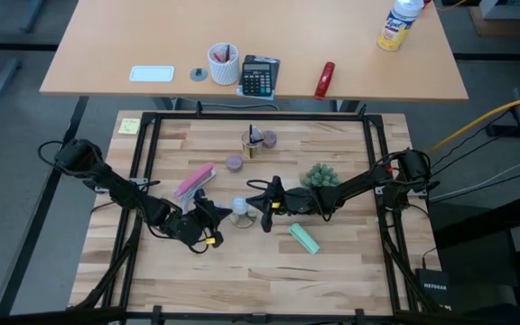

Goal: Screw lightbulb
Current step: Insert the lightbulb into the lamp, then remove the lightbulb from the lamp

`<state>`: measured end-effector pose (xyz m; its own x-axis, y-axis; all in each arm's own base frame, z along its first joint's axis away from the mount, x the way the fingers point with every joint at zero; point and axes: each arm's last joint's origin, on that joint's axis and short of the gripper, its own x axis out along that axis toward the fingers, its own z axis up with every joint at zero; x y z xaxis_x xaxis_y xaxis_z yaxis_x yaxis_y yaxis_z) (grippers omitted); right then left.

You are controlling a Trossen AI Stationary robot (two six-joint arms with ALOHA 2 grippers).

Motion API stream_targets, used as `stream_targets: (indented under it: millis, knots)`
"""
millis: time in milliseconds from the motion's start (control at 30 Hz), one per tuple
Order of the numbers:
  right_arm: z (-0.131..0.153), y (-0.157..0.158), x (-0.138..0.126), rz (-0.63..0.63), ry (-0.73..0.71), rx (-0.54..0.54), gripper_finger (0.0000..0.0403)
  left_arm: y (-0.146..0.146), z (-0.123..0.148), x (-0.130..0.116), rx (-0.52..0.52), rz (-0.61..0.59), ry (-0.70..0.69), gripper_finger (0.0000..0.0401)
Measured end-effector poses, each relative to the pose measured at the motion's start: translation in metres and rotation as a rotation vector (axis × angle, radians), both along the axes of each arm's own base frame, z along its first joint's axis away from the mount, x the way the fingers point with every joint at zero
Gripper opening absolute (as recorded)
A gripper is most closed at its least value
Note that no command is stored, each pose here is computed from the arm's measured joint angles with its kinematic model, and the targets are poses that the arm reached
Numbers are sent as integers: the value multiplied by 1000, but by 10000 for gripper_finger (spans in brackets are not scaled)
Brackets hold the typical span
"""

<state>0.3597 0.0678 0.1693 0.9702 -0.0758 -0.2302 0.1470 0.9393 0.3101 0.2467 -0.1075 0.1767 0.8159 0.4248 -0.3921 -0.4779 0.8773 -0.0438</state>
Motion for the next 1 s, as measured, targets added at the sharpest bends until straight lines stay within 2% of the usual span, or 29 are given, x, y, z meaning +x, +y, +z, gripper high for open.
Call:
stream_targets:
  millis: [300, 500, 767, 1000]
  knots:
    - [0, 4, -1, 28, 3, 9, 14, 2, -2, -2, -11, 58, -10, 1]
    - [-1, 9, -1, 128, 9, 32, 14, 6, -6, -4, -26, 121, -10, 1]
    - [0, 11, -1, 100, 0, 23, 14, 8, -4, -3, -7, 146, -25, 1]
    - [12, 11, 0, 92, -109, 32, 14, 10, 5, -6, 28, 201, -77, 1]
